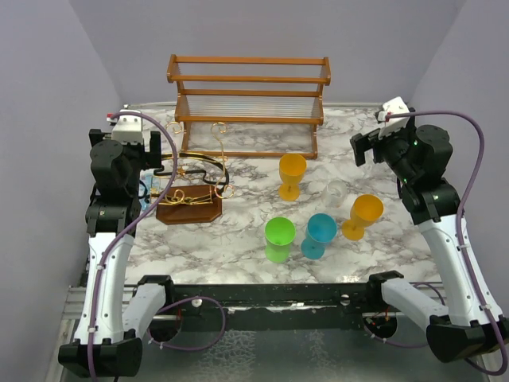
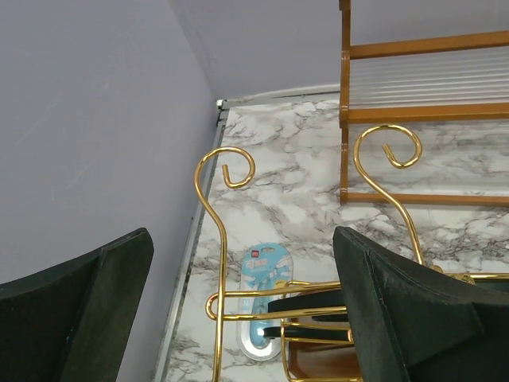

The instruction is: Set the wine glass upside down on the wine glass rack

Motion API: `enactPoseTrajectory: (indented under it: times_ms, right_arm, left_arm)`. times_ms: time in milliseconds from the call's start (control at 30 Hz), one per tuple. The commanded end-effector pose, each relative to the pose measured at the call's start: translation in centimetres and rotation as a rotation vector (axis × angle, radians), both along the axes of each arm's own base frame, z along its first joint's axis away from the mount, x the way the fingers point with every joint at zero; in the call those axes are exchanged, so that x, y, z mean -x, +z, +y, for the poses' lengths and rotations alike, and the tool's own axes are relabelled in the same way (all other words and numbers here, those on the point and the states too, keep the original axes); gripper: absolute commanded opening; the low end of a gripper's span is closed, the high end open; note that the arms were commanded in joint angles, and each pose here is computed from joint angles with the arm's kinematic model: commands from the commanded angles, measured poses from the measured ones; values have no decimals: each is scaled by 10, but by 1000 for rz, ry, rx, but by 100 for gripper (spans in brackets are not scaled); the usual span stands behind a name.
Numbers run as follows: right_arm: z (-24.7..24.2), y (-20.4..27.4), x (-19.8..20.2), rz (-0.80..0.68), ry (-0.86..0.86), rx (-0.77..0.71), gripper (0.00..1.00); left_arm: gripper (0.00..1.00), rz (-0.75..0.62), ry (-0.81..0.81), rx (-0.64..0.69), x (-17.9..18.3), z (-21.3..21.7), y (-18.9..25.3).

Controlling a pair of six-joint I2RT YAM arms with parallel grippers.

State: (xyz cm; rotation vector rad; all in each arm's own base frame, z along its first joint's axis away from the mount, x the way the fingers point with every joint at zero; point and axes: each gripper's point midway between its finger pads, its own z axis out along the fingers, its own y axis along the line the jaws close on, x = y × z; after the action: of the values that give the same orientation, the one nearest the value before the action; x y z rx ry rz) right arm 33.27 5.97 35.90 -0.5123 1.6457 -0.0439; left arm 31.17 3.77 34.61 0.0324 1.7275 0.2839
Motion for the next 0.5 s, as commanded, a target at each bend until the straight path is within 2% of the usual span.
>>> enactPoseTrajectory:
  times_ms: [0,467]
  right_arm:
    - [9,19,3,-27,60,-15,100]
    - [16,22,3,-17,110,-10,100]
  left_arm:
    - [99,-65,-31,23,-4,-4,16]
    - [99,-85,-74,8,-5,-9,28]
